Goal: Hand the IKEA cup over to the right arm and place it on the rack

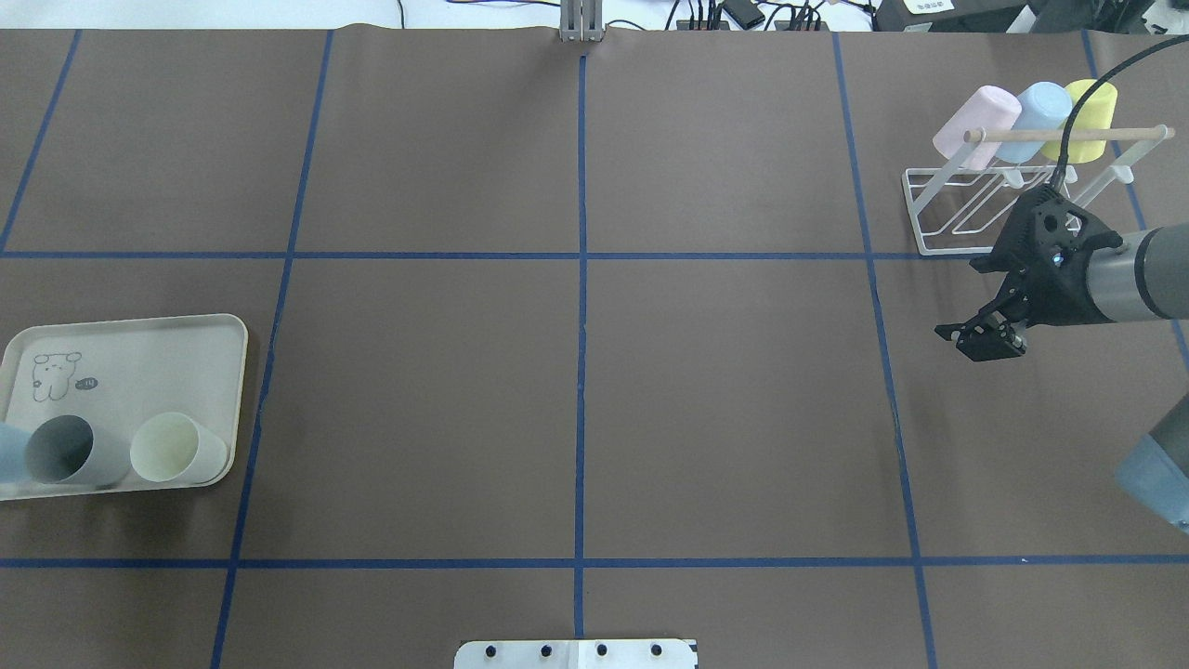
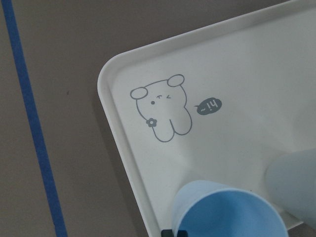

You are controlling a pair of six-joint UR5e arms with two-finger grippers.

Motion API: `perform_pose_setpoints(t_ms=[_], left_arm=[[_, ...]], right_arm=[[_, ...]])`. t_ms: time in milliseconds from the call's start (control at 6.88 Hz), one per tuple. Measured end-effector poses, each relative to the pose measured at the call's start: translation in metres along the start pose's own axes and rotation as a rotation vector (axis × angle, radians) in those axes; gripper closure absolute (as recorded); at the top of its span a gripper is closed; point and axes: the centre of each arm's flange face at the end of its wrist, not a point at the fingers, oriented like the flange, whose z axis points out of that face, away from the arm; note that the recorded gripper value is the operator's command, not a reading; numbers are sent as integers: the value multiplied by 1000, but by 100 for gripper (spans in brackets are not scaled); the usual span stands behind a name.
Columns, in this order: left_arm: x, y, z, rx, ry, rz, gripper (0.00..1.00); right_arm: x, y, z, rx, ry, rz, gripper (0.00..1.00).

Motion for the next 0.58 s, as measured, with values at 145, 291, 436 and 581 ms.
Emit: perform_pose_setpoints(t_ms=[145, 291, 436, 581], left_arm=[[5, -2, -4, -5, 26, 2, 100], [8, -6, -16, 9, 53, -4, 100], [8, -10, -32, 29, 81, -20, 100], [8, -13, -44, 42, 105, -31, 100]], right_arm=[[-1, -3, 0, 6, -2, -2, 0], [-2, -7, 0, 24, -5, -7, 0], [-3, -11, 0, 51, -9, -17, 0], [-4, -17, 2, 75, -14, -26, 0]])
